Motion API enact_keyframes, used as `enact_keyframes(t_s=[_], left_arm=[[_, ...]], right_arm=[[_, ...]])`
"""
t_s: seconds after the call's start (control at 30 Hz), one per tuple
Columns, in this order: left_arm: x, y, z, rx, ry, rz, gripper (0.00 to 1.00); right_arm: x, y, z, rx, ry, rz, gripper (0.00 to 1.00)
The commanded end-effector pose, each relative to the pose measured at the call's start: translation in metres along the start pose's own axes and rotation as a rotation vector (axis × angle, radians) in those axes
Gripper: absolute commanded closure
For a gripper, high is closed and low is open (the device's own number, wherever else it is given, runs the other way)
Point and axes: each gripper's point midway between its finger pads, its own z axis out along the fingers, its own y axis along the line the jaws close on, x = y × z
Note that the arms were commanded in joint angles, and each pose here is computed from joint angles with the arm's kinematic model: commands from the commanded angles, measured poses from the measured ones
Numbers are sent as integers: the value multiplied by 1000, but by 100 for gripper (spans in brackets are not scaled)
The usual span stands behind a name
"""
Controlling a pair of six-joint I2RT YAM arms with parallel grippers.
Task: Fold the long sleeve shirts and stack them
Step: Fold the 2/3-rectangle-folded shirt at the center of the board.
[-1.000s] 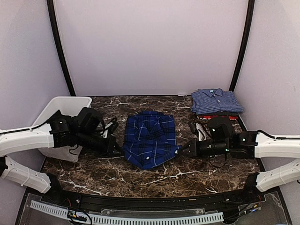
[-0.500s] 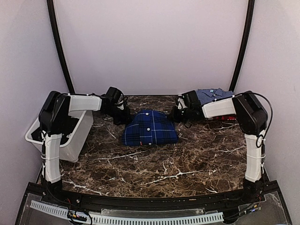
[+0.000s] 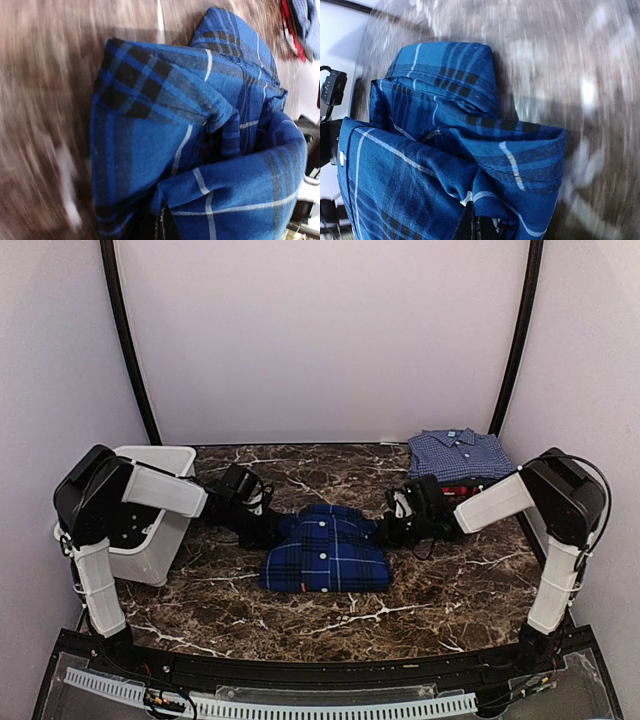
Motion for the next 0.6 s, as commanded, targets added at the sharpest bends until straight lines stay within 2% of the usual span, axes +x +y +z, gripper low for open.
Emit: enact_keyframes(t_s=[0.0,0.13,0.3,0.57], left_arm=[[47,-29,-36,73,-38,10,100],[57,-34,-64,81,-103,27,100],[48,-50,-83,111,-152,66,100],[23,-74,-90,129,-210,128,100]], right_arm=[[39,1,-34,7,-17,-9,100],[48,13,-67,-11,-66,-26,100],[34,26,-97,-6,-151,-58,100],[4,35,-105,36,-222,-109,100]])
